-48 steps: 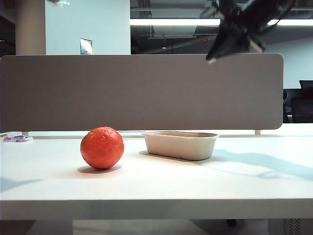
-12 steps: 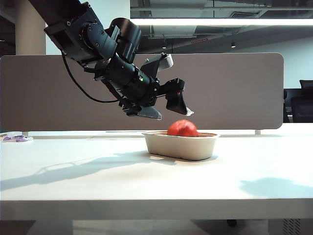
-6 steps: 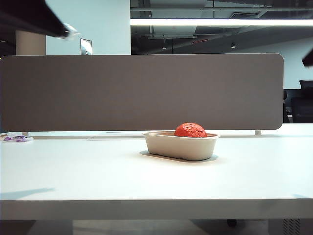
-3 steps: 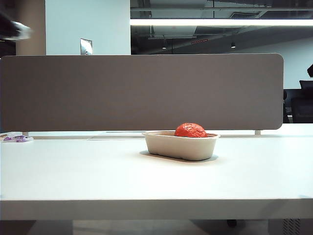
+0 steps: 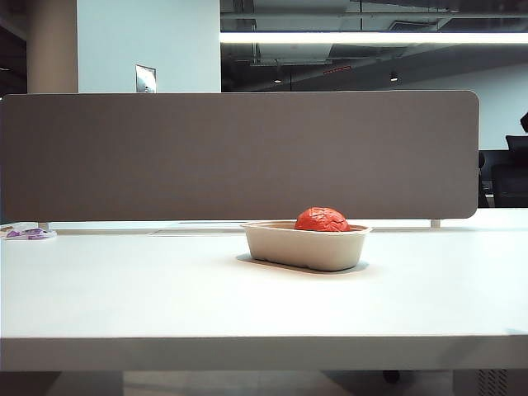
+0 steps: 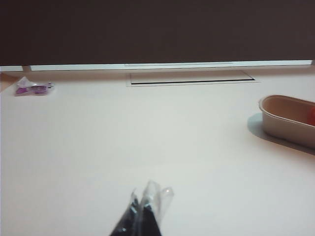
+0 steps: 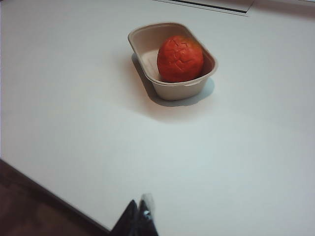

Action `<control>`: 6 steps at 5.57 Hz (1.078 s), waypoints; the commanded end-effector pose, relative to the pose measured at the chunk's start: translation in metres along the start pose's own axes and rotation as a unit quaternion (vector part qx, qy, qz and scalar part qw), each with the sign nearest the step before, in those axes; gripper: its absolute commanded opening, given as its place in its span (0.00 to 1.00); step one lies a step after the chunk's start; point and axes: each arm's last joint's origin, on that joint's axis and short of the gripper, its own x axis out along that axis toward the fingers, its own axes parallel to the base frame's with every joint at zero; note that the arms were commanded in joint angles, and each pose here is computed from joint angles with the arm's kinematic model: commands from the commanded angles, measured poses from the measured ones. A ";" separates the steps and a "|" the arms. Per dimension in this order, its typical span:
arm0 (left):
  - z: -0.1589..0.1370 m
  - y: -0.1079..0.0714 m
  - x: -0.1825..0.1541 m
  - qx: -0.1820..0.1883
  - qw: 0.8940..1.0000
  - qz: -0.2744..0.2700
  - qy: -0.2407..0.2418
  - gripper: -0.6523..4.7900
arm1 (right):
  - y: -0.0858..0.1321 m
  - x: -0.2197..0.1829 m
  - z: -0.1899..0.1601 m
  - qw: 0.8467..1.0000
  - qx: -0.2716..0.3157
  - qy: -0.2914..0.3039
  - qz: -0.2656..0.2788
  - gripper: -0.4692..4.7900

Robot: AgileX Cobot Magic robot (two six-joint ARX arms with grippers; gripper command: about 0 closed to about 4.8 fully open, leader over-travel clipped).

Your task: Pick up the orange and place it into the paper lunchbox.

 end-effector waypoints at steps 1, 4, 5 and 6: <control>0.001 0.003 0.000 -0.056 0.997 0.058 -0.010 0.12 | 0.000 -0.001 0.003 1.000 0.001 -0.010 0.000 0.09; 0.000 0.003 0.000 -0.056 0.997 0.056 -0.007 0.12 | -0.027 -0.007 -0.015 0.970 -0.006 -0.162 -0.180 0.09; 0.000 0.003 0.000 -0.056 0.997 0.056 -0.007 0.12 | -0.030 -0.007 -0.018 0.967 -0.003 -0.163 -0.196 0.09; 0.000 0.003 0.000 -0.056 0.997 0.056 -0.007 0.12 | -0.036 -0.008 -0.025 0.960 0.003 -0.162 -0.226 0.09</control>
